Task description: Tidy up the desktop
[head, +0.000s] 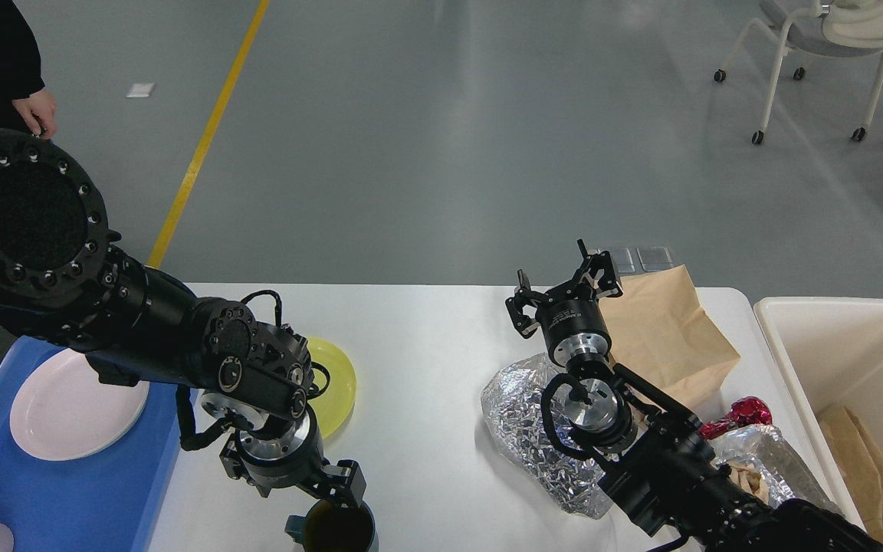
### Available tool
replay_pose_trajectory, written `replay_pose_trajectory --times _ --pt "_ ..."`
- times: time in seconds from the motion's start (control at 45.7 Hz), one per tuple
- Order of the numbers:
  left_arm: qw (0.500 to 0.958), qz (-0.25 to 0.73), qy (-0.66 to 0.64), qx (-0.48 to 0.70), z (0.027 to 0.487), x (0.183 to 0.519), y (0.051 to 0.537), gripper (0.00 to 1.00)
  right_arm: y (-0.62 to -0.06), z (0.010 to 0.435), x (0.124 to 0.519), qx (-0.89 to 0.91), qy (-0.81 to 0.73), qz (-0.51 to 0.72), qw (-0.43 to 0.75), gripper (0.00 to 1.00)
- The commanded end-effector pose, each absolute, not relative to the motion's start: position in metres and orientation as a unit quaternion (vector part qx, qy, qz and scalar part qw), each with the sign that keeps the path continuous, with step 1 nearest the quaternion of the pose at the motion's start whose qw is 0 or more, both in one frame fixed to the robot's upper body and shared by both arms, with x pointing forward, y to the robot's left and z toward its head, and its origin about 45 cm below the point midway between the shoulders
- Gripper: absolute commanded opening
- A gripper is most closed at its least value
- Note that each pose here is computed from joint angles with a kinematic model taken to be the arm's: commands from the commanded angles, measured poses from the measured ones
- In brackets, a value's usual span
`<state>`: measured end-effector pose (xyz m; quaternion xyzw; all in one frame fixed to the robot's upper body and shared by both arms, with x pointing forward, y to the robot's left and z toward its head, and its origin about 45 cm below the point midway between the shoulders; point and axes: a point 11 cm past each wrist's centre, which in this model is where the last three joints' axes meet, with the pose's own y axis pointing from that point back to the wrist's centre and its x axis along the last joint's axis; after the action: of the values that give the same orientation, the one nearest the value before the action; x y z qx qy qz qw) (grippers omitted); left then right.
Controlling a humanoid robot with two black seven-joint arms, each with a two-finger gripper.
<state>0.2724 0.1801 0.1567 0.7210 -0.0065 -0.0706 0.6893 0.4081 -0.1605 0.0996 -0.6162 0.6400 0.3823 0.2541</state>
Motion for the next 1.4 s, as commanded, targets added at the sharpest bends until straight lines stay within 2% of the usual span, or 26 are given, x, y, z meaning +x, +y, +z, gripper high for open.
replay_pose_trajectory --times 0.0,0.131,0.438,0.591,0.679,0.92,1.029,1.095,1.182,1.226,1.38 --pt "0.690 -0.060 -0.011 0.721 0.148 0.270 0.180 0.97 -0.161 0.100 0.408 -0.616 0.640 0.382 0.255 1.00" --pt "0.686 -0.034 -0.021 0.726 0.135 0.269 0.181 0.97 -0.160 0.100 0.408 -0.617 0.640 0.382 0.254 1.00" --pt "0.684 -0.038 -0.015 0.729 0.118 0.256 0.169 0.96 -0.161 0.100 0.408 -0.616 0.640 0.382 0.254 1.00" --pt "0.684 -0.031 -0.029 0.729 0.117 0.259 0.168 0.84 -0.160 0.100 0.408 -0.616 0.640 0.382 0.254 1.00" --pt "0.683 -0.037 -0.039 0.729 0.115 0.259 0.169 0.82 -0.160 0.100 0.408 -0.616 0.640 0.382 0.254 1.00" --pt "0.683 -0.041 -0.033 0.729 0.110 0.254 0.170 0.58 -0.160 0.100 0.408 -0.616 0.640 0.382 0.254 1.00" --pt "0.683 -0.031 -0.038 0.728 0.109 0.256 0.170 0.38 -0.160 0.100 0.408 -0.617 0.640 0.382 0.254 1.00" --pt "0.684 -0.019 -0.044 0.728 0.109 0.258 0.170 0.29 -0.160 0.100 0.408 -0.617 0.640 0.382 0.254 1.00" --pt "0.683 -0.015 -0.047 0.728 0.109 0.259 0.171 0.08 -0.160 0.100 0.408 -0.616 0.640 0.382 0.254 1.00" --pt "0.683 -0.017 -0.046 0.729 0.109 0.259 0.172 0.01 -0.160 0.100 0.408 -0.617 0.640 0.382 0.254 1.00" --pt "0.681 -0.020 -0.045 0.730 0.111 0.260 0.174 0.00 -0.160 0.100 0.408 -0.616 0.640 0.382 0.254 1.00"
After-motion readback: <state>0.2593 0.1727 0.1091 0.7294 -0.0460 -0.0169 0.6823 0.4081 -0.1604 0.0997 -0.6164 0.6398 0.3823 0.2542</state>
